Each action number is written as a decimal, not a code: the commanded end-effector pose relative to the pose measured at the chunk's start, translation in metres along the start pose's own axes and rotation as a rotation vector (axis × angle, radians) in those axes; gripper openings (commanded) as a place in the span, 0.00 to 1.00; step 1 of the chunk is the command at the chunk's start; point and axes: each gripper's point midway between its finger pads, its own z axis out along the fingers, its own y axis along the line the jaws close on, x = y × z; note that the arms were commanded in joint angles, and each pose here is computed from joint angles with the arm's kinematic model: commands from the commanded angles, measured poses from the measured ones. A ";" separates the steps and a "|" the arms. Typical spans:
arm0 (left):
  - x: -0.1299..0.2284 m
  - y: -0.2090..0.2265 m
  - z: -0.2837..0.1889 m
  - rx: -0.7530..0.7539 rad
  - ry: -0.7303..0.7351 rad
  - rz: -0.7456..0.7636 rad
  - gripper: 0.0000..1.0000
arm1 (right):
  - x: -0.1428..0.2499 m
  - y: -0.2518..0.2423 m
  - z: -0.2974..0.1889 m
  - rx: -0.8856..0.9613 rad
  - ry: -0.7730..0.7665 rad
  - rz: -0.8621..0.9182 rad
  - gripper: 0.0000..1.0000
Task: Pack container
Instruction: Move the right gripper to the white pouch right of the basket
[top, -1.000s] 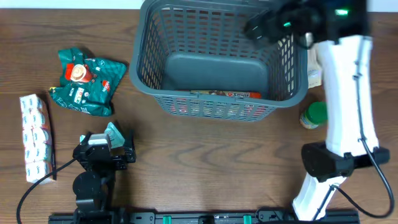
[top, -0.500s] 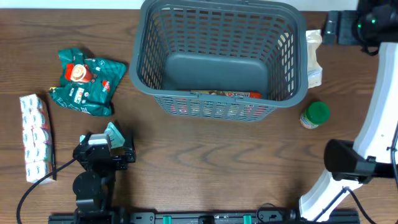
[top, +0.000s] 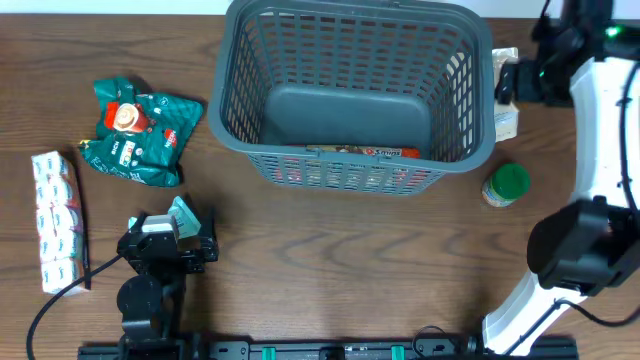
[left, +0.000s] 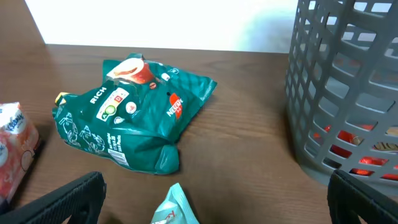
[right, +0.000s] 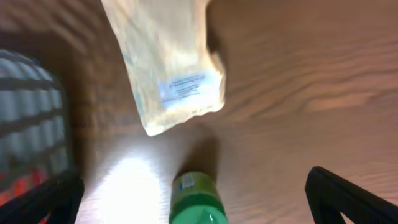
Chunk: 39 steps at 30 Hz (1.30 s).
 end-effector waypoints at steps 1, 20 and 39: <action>0.012 -0.001 0.003 0.006 0.026 0.009 0.99 | 0.021 -0.004 0.031 -0.014 0.063 0.000 0.99; 0.012 -0.001 0.003 0.006 0.026 0.009 0.99 | -0.001 -0.010 0.073 -0.109 -0.110 -0.120 0.99; 0.012 -0.001 0.003 0.006 0.026 0.009 0.99 | -0.026 0.000 0.076 -0.121 -0.103 -0.058 0.99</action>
